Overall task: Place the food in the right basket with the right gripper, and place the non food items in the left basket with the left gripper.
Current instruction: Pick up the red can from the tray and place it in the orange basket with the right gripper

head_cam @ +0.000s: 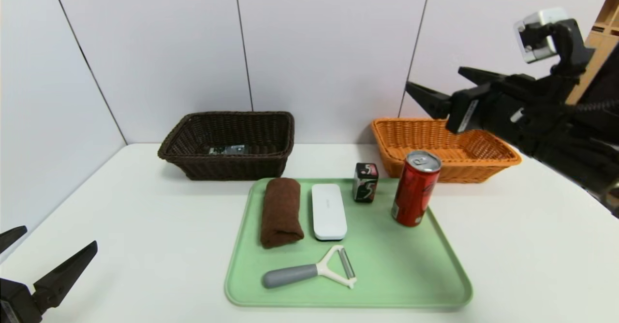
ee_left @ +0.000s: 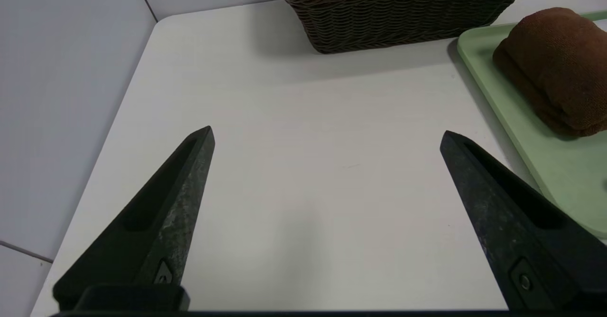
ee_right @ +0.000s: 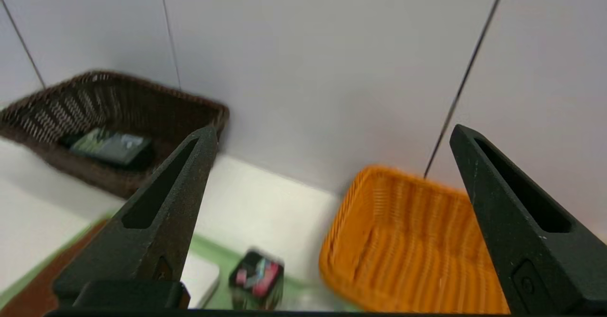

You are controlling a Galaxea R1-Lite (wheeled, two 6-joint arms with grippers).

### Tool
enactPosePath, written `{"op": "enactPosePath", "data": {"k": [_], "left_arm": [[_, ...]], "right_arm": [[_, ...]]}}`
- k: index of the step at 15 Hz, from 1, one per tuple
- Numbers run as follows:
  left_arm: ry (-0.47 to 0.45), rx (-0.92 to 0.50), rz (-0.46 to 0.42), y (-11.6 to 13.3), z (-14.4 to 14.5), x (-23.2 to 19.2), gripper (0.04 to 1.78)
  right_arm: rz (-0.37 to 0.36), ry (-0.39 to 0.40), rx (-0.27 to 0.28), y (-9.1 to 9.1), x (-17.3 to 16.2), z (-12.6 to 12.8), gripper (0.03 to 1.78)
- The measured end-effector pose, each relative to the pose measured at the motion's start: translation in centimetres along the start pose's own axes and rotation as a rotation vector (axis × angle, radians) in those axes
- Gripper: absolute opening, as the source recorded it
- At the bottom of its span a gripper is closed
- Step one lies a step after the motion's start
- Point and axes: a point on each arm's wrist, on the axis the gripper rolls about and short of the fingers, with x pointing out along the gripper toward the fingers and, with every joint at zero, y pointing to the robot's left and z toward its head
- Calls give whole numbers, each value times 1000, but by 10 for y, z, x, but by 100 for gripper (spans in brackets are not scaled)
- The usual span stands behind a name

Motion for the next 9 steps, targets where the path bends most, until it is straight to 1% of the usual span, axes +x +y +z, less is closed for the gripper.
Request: {"op": "enactPosePath", "data": {"k": [3, 5, 7, 9], "left_arm": [[6, -1, -1, 0, -2, 0, 169], [12, -2, -2, 0, -3, 0, 169], [12, -2, -4, -1, -4, 0, 169], [6, -3, -21, -1, -3, 0, 169]], "right_arm": [[4, 75, 45, 1, -36, -25, 169], [3, 100, 73, 1, -55, -43, 169], [3, 119, 107, 2, -70, -58, 169], [4, 158, 143, 4, -77, -70, 169]]}}
